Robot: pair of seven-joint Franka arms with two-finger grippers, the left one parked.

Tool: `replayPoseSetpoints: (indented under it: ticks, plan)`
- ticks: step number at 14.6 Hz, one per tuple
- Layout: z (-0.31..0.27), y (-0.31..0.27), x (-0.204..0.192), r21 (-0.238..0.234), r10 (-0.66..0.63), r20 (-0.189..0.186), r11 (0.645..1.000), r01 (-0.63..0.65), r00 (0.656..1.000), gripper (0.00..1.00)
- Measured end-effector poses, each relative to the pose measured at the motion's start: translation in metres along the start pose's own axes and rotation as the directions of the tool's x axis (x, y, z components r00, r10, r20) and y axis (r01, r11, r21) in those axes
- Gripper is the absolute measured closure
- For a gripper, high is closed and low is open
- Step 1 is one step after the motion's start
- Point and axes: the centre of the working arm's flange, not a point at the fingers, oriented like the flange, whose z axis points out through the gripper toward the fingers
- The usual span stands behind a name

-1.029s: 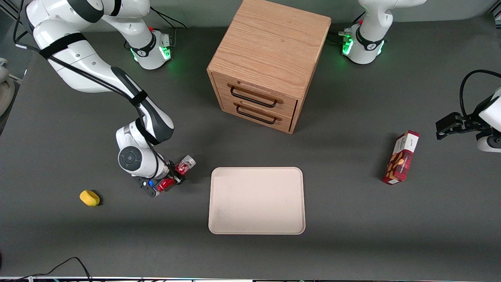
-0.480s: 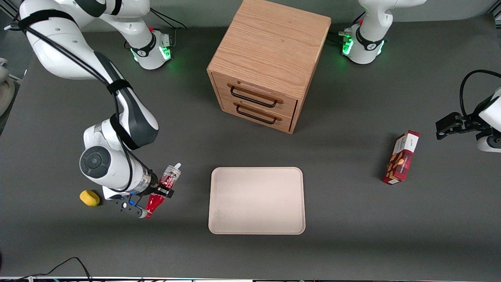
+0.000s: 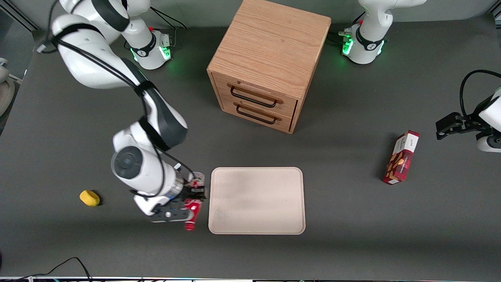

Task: Place coke bottle on tray
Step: 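Lift the bottle upright and carry it over the cream tray, then lower the upright bottle onto the tray and open the right gripper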

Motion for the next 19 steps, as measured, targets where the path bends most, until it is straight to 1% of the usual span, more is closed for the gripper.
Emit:
replayPoseSetpoints:
  ticks: [2,4,6,9,11,14,16,17,19]
  plan:
    - [0.048,-0.013,-0.003,0.025,-0.020,0.018,1.000,0.019,1.000,0.44]
    - [0.085,-0.016,-0.009,0.038,-0.018,0.051,0.999,0.016,0.999,0.44]
    - [0.105,-0.016,-0.014,0.041,-0.012,0.077,0.999,0.009,0.997,0.44]
    - [0.125,-0.014,-0.019,0.032,0.001,0.101,0.999,-0.004,0.995,0.44]
    - [0.135,-0.012,-0.021,0.014,0.007,0.108,1.000,-0.008,0.994,0.44]
    - [0.143,-0.008,-0.022,-0.011,0.009,0.109,1.000,-0.008,0.994,0.44]
    - [0.143,-0.008,-0.022,-0.018,0.011,0.104,1.000,-0.010,0.995,0.44]
    - [0.143,-0.007,-0.022,-0.021,0.012,0.103,1.000,-0.010,0.995,0.38]
    - [0.143,-0.008,-0.022,-0.023,0.012,0.103,1.000,-0.010,0.995,0.21]
